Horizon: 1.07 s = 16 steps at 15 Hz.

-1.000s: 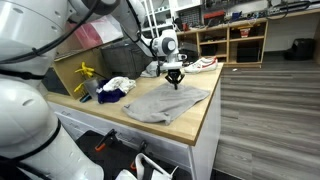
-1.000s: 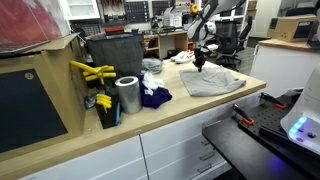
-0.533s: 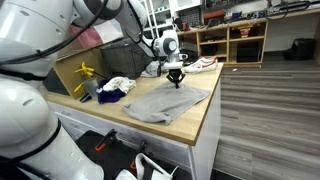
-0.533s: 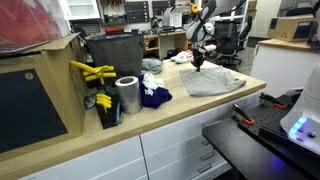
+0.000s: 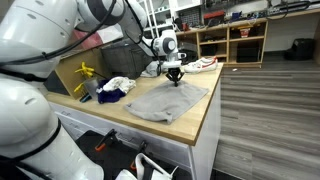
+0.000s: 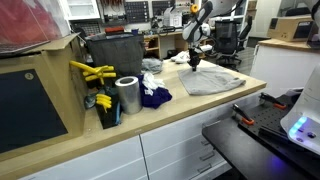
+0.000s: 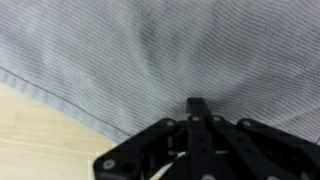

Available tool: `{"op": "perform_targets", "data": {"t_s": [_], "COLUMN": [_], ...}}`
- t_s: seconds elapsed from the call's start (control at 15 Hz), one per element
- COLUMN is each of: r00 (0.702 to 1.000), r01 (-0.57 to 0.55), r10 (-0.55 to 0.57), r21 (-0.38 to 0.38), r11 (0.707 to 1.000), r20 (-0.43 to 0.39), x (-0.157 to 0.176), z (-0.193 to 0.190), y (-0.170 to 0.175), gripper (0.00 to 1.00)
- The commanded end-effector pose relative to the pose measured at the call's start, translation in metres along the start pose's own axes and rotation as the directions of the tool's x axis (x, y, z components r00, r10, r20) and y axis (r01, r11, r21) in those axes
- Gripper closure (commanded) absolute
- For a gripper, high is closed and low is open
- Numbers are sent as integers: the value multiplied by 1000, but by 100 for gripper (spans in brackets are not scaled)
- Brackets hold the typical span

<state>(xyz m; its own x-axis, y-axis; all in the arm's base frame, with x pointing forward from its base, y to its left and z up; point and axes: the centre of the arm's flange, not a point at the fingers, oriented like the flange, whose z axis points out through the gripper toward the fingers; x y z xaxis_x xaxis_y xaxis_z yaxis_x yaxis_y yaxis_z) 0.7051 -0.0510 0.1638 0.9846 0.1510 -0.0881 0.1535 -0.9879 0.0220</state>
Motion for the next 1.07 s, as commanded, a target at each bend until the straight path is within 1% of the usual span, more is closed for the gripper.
{"op": "perform_targets", "data": {"t_s": [0.0,0.2,0.47,0.73,0.8,0.87,1.0], "r00": [1000,999,997,994,995,996,999], "r01": [-19,-22,-28,-35,-29,-20,25], "r10": [19,21,25,31,25,18,-25], "r21": [-7,-23,-40,-38,-35,-26,-2], "r11": [1000,999,999,999,999,999,1000], "r20": [-5,-34,-75,-101,-102,-89,-44], "x": [35,56,77,79,74,68,46], "z": [12,5,-3,-17,-26,-33,-51], "y": [-18,-22,-18,-3,1,6,19], "gripper": [100,100,100,100,74,72,60]}}
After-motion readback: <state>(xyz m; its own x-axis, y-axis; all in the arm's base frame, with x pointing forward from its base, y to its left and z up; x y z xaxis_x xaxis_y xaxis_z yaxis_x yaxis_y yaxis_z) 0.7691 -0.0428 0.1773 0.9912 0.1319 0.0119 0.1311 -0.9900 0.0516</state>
